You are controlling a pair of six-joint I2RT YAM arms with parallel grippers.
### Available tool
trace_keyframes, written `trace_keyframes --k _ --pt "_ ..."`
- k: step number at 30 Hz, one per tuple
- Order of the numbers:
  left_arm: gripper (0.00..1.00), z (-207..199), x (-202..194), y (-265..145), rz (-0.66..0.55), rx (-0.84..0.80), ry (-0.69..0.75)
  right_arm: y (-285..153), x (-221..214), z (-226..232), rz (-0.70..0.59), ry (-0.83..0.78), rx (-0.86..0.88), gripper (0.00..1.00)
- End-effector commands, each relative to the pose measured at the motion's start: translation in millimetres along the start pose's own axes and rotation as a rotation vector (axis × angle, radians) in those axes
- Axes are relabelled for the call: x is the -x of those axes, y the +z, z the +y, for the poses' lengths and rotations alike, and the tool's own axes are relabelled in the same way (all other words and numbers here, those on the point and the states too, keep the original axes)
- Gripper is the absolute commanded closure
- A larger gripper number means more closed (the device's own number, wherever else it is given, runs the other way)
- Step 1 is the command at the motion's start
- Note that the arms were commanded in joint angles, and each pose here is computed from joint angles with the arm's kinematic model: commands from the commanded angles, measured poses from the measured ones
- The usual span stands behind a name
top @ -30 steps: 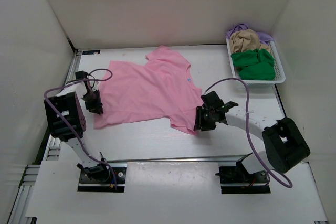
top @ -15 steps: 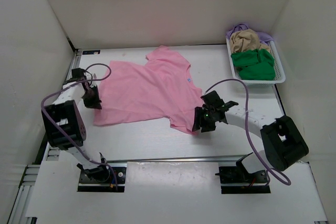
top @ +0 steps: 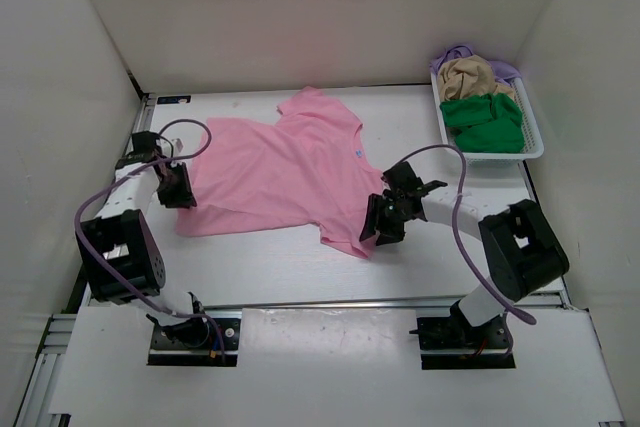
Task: Fold and stack the t-shirts
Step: Flatten out the tshirt
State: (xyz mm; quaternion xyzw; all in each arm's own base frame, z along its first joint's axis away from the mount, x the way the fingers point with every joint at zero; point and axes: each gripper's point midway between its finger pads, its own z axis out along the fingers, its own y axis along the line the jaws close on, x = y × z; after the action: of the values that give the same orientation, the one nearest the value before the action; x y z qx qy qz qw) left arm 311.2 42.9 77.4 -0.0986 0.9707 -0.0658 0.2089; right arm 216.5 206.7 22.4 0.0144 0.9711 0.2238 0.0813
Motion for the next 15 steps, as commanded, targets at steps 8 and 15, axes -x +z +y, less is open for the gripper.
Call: trace_keyframes --k 8,15 --pt "0.61 -3 -6 32 0.110 -0.048 -0.019 15 6 4 0.034 -0.005 -0.003 0.52" --pt "0.73 -12 4 22 0.074 -0.090 -0.013 15 6 4 0.034 -0.005 -0.003 0.97"
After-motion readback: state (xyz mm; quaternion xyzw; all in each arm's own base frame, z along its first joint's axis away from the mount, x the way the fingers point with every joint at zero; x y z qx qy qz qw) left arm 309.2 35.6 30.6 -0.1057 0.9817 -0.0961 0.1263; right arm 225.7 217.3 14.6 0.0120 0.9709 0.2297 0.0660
